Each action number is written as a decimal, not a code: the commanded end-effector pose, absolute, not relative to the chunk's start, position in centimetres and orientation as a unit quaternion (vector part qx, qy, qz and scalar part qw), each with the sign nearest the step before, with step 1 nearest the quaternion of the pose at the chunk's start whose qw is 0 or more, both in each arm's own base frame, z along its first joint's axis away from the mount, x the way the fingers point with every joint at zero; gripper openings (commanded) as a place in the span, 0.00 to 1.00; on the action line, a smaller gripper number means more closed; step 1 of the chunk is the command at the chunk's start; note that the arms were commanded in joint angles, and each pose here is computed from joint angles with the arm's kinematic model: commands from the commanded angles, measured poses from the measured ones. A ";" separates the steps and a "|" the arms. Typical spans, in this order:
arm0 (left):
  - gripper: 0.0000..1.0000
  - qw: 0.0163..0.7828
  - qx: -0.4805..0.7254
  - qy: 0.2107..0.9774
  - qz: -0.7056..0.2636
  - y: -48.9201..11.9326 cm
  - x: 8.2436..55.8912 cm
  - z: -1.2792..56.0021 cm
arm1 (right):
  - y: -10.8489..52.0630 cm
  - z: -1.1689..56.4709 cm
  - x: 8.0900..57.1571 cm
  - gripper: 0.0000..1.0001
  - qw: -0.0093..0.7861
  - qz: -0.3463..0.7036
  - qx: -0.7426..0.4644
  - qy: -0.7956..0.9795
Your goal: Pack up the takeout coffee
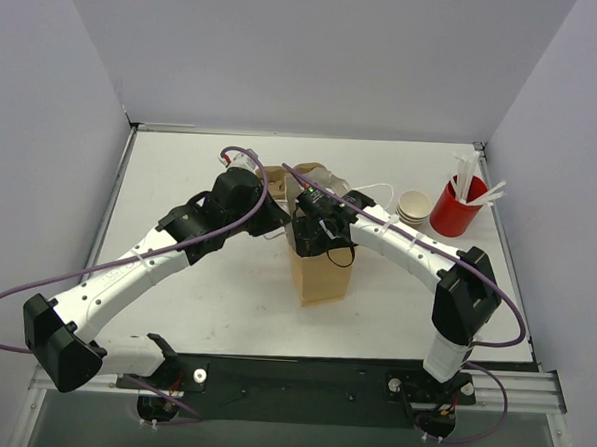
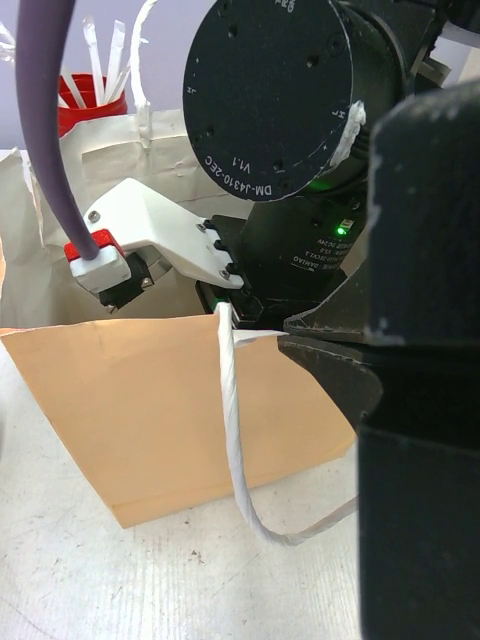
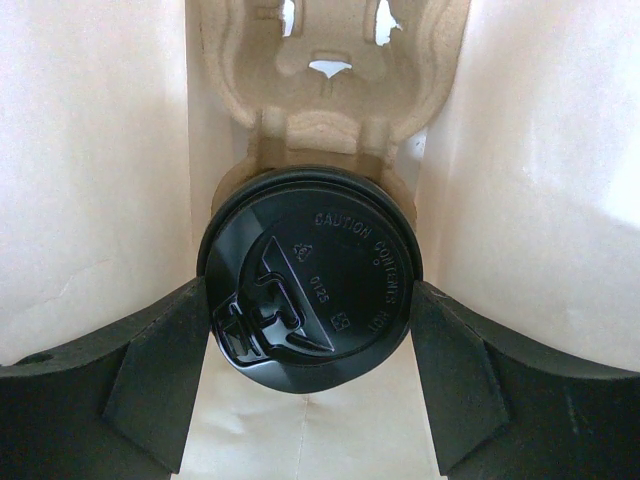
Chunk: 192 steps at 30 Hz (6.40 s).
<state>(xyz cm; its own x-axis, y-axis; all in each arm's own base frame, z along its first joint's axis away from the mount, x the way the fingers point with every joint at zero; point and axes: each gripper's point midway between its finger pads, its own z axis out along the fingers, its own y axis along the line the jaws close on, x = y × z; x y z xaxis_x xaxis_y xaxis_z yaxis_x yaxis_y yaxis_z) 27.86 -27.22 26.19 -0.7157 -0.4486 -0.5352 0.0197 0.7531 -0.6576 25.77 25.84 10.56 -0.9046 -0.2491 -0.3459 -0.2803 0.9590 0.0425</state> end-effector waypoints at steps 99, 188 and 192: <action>0.00 0.361 -0.117 0.861 -0.339 -28.1 28.8 27.7 | 22.9 11.3 24.6 0.90 0.149 -0.011 -0.134 0.980; 0.00 0.357 -0.059 0.867 -0.344 -29.5 29.3 29.1 | 24.3 16.5 25.7 0.94 0.220 0.045 -0.104 0.969; 0.00 0.356 -0.056 0.867 -0.344 -29.5 29.3 29.2 | 24.5 16.5 25.9 0.94 0.228 0.051 -0.098 0.967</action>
